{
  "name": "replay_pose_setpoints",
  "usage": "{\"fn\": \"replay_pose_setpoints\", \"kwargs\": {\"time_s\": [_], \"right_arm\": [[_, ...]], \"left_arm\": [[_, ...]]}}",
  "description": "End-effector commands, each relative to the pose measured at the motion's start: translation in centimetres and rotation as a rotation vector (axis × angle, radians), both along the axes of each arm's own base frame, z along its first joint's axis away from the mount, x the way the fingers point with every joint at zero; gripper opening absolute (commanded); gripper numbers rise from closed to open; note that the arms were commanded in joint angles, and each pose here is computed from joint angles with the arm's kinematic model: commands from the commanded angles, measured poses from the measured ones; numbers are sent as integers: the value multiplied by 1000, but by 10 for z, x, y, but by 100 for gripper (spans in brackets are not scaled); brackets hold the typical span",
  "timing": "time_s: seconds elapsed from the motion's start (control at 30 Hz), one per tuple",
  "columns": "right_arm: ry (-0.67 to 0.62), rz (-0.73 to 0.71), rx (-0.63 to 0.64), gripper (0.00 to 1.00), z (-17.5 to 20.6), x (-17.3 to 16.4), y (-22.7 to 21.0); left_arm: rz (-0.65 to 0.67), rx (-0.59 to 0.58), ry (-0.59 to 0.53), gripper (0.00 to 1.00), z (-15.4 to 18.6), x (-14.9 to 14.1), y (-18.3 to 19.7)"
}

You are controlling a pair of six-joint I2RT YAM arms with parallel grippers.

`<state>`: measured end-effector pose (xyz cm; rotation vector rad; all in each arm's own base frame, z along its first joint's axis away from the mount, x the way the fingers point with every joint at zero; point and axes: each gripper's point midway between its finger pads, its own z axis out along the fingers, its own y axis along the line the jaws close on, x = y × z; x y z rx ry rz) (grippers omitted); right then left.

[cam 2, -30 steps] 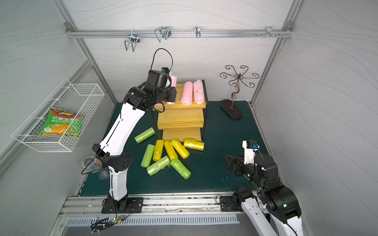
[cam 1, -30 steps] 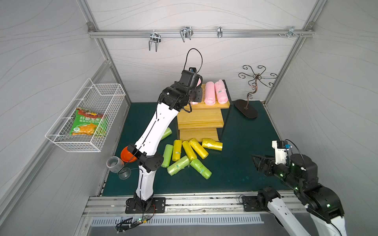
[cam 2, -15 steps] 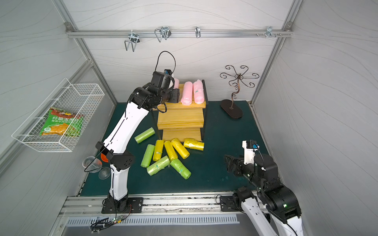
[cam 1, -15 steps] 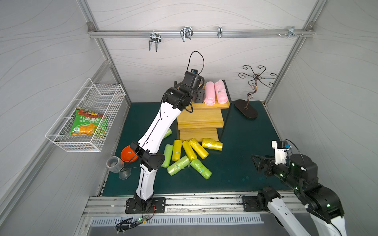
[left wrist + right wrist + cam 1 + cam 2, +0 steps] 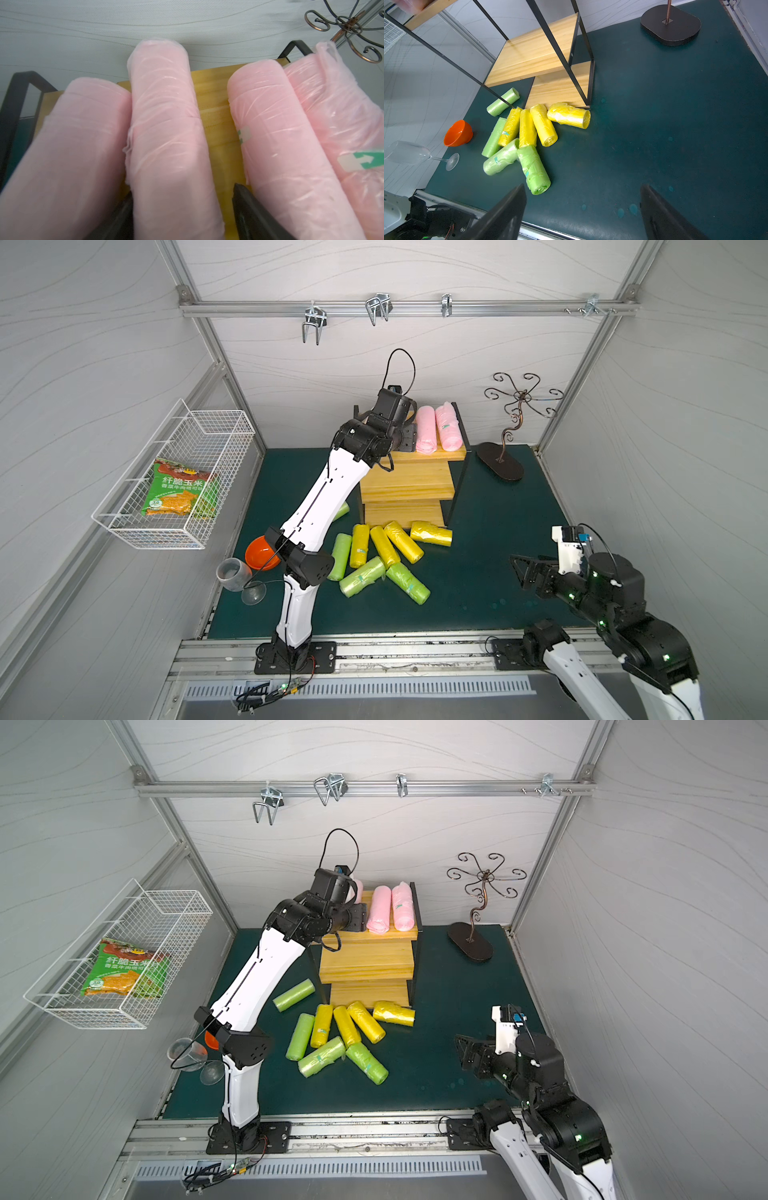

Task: Sort the rolls of trash bags by color and place them on the shelf
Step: Place the roll of trash bags on the shelf.

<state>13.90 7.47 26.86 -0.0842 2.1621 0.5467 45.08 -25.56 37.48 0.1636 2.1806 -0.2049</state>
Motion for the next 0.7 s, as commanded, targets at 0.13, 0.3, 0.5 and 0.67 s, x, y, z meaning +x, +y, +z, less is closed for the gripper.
{"fn": "replay_pose_setpoints", "kwargs": {"time_s": [0.13, 0.3, 0.5, 0.67], "right_arm": [[16, 34, -5, 90, -2, 4, 7], [67, 95, -9, 92, -6, 8, 19], [181, 244, -19, 93, -15, 21, 48], [242, 355, 17, 92, -14, 35, 73]], "left_arm": [[-54, -132, -186, 77, 78, -17, 3], [-119, -162, -279, 79, 112, -41, -3], [-144, -157, -415, 97, 154, -88, 9], [-87, -244, -476, 99, 170, -132, 54]]}}
